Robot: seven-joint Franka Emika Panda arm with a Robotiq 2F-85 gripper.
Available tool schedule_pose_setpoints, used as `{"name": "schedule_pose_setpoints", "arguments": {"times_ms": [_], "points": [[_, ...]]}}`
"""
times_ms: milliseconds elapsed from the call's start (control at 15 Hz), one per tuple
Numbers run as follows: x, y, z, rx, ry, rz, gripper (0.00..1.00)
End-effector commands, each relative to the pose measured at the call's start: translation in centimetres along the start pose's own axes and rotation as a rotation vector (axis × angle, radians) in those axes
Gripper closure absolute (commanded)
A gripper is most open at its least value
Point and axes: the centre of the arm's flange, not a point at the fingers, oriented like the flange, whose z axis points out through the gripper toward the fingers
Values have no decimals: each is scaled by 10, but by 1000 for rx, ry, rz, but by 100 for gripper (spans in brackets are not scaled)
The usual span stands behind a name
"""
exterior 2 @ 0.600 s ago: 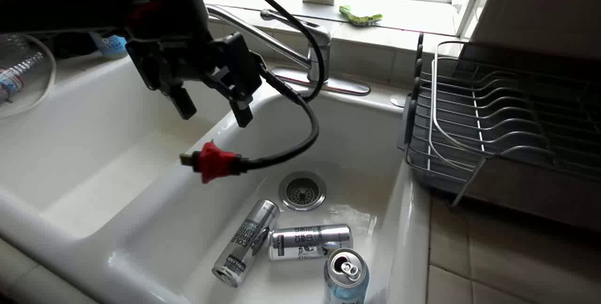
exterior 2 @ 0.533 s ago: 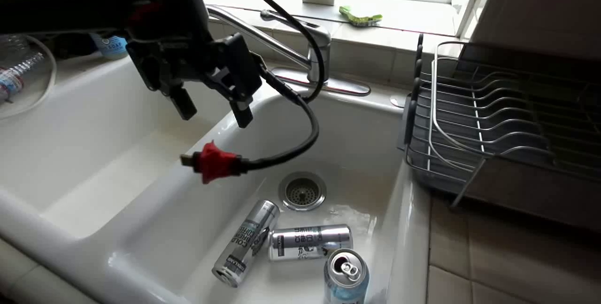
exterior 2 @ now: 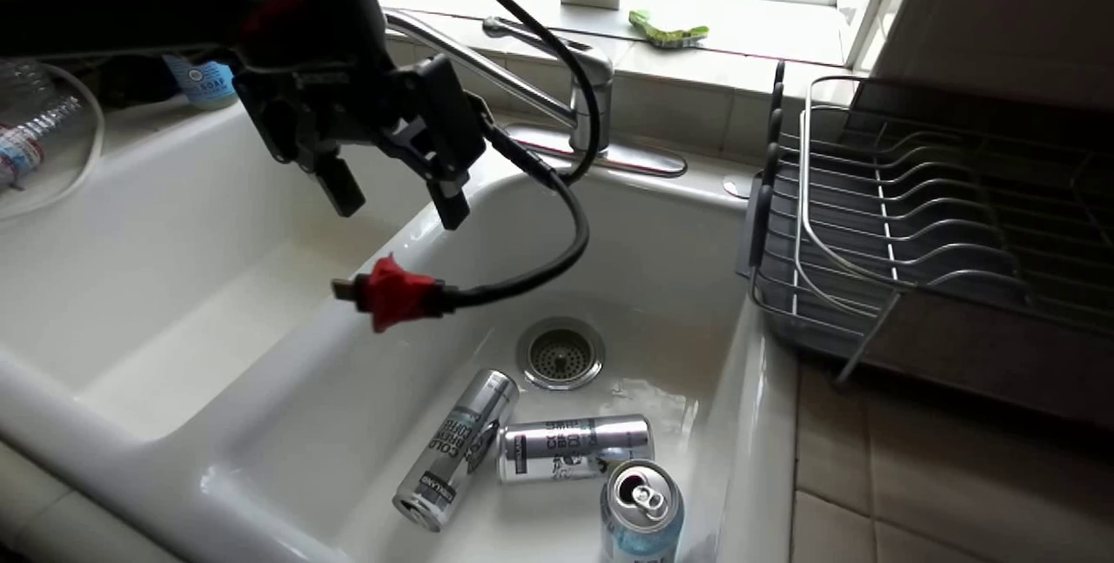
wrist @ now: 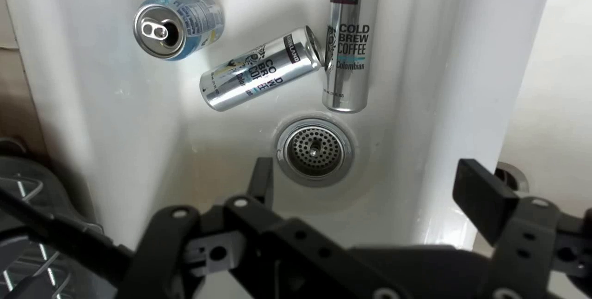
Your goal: Take the bottle off the window
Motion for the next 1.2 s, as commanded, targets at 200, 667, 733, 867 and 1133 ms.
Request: {"name": "schedule_pose_setpoints", "arguments": {"times_ms": [200,667,733,867,1133], "points": [[52,-25,-64,-129,118,-221,0],[124,-45,-158,-279,262,-383,0],[134,-46,-164,-287,275,-396,0],[113,-45,-159,-271,292,-372,0],[133,-45,-159,-275,288,-391,0]]}}
